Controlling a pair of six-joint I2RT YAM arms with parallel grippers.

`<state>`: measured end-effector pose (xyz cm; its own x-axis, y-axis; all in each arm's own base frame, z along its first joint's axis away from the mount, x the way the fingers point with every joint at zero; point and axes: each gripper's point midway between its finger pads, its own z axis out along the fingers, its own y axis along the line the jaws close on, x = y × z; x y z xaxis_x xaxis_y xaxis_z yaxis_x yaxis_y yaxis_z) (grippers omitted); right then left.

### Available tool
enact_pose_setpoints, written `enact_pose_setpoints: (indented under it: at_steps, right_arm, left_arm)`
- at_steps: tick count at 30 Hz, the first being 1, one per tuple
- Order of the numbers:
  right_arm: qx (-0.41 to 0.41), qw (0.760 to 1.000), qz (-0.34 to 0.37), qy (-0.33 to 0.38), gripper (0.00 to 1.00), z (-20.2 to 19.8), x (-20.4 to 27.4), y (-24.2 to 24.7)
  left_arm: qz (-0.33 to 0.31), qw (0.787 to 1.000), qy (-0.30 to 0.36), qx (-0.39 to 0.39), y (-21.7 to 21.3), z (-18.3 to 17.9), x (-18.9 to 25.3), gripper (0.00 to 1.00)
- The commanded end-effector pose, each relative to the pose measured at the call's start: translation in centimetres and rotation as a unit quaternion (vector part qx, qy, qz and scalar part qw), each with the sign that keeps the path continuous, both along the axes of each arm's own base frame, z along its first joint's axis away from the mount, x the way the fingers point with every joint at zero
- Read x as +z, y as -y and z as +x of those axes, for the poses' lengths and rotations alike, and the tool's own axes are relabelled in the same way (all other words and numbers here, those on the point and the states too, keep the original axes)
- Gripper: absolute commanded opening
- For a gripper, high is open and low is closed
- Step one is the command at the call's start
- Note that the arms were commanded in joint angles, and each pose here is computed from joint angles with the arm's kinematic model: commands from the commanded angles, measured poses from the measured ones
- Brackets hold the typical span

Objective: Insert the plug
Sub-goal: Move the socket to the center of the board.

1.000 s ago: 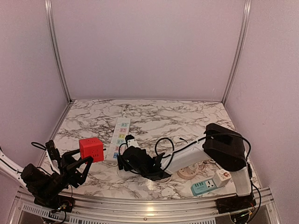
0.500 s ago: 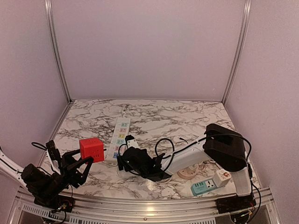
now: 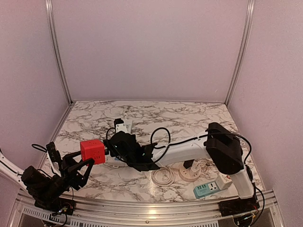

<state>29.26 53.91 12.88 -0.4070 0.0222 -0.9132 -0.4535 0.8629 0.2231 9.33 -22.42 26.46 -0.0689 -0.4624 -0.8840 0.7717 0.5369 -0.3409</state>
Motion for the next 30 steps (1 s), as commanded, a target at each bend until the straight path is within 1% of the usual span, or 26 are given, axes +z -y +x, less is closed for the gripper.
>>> enact_pose_setpoints:
  at_steps: [1, 9, 15, 17, 19, 23, 24, 26, 28, 30]
  right_arm:
    - [-0.033, 0.999, -0.033, -0.022, 0.98, 2.7, -4.1, 0.7]
    - [-0.064, 0.996, -0.053, -0.039, 0.99, 4.6, -7.1, -0.5]
    - [-0.069, 0.994, -0.061, -0.058, 0.98, 5.0, -9.3, 0.2]
    - [-0.072, 0.993, -0.06, -0.068, 0.99, 5.2, -10.0, 0.4]
    - [-0.077, 0.99, -0.068, -0.095, 0.99, 5.4, -11.2, 1.1]
    - [-0.073, 0.989, -0.028, -0.127, 0.99, 5.1, -11.3, 1.3]
    - [-0.063, 0.99, -0.007, -0.125, 0.98, 4.9, -10.6, 0.8]
    - [-0.061, 0.991, 0.0, -0.115, 0.99, 4.6, -9.8, 0.5]
    - [-0.076, 0.992, -0.031, -0.099, 0.99, 4.5, -9.3, 0.5]
    - [-0.094, 0.989, -0.061, -0.095, 0.99, 4.8, -9.8, 1.1]
  left_arm:
    - [0.022, 1.0, 0.003, 0.004, -1.0, 0.2, -3.5, 0.0]
    - [0.022, 1.0, 0.003, 0.004, -0.9, 0.3, -3.5, 0.0]
    - [0.021, 1.0, 0.003, 0.003, -1.0, 0.2, -3.5, 0.0]
    - [0.022, 1.0, 0.003, 0.002, -0.9, 0.2, -3.5, 0.0]
    - [0.021, 1.0, 0.003, 0.003, -0.9, 0.2, -3.5, 0.0]
    - [0.021, 1.0, 0.003, 0.004, -1.0, 0.3, -3.5, 0.0]
    - [0.021, 1.0, 0.003, 0.004, -1.0, 0.2, -3.5, 0.0]
    - [0.022, 1.0, 0.003, 0.005, -1.0, 0.3, -3.5, 0.0]
    - [0.02, 1.0, 0.002, 0.005, -1.0, 0.3, -3.5, 0.0]
    - [0.02, 1.0, 0.002, 0.005, -1.0, 0.3, -3.6, 0.0]
